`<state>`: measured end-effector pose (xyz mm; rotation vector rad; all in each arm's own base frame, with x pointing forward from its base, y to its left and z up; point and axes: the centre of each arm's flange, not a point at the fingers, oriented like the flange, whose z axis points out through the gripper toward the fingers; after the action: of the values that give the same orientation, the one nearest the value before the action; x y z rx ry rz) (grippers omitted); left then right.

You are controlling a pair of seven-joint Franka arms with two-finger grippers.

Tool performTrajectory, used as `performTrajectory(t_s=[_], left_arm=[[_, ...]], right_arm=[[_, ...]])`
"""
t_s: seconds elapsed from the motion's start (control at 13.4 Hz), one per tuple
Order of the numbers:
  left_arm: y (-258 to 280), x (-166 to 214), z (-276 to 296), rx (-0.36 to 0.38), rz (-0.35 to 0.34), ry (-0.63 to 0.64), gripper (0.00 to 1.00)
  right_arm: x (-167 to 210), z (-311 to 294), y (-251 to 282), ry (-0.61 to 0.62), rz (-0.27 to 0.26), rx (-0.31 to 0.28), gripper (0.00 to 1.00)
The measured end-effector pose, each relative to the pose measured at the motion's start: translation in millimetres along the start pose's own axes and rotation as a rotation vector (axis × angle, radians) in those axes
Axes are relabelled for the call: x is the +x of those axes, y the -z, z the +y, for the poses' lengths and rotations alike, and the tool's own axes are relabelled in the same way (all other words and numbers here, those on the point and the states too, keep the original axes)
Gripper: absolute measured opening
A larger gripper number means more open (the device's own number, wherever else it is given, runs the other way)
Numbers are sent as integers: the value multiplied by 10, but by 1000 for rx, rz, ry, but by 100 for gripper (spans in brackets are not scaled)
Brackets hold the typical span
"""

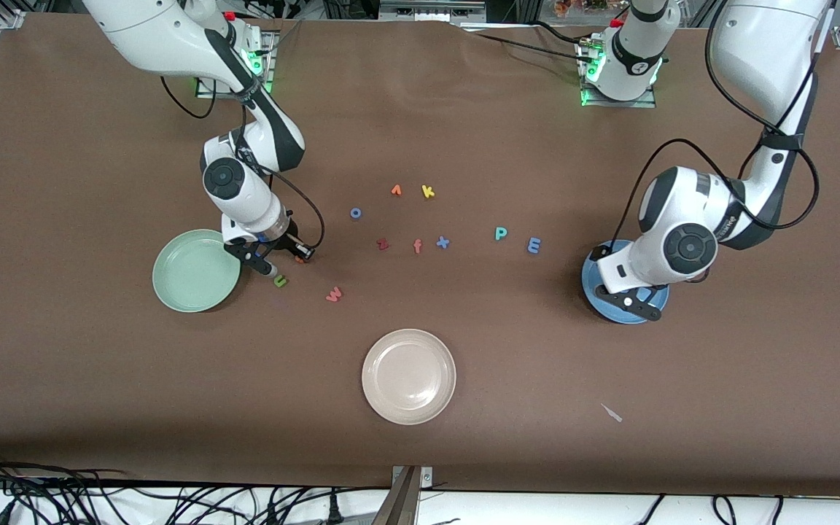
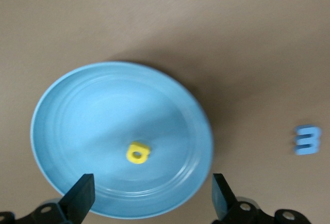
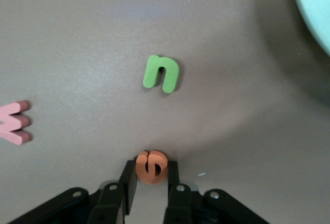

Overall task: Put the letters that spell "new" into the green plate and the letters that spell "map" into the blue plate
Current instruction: 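Carry the orange letter to the green plate while the left gripper reaches the blue letter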

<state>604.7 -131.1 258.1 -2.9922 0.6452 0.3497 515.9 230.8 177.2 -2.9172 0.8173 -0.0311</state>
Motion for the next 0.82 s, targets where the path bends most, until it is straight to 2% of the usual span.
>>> performTrajectory(t_s=[0.3, 0.6, 0.82], left_arm=[[104, 83, 480, -16, 13, 127, 100], [126, 115, 945, -30, 9, 367, 100], [44, 136, 1135, -27, -3, 524, 100]], right_arm=[[7, -8, 0, 2, -2, -3, 28], [183, -159, 166, 18, -45, -79, 28], [486, -121, 377, 86, -34, -117, 28]])
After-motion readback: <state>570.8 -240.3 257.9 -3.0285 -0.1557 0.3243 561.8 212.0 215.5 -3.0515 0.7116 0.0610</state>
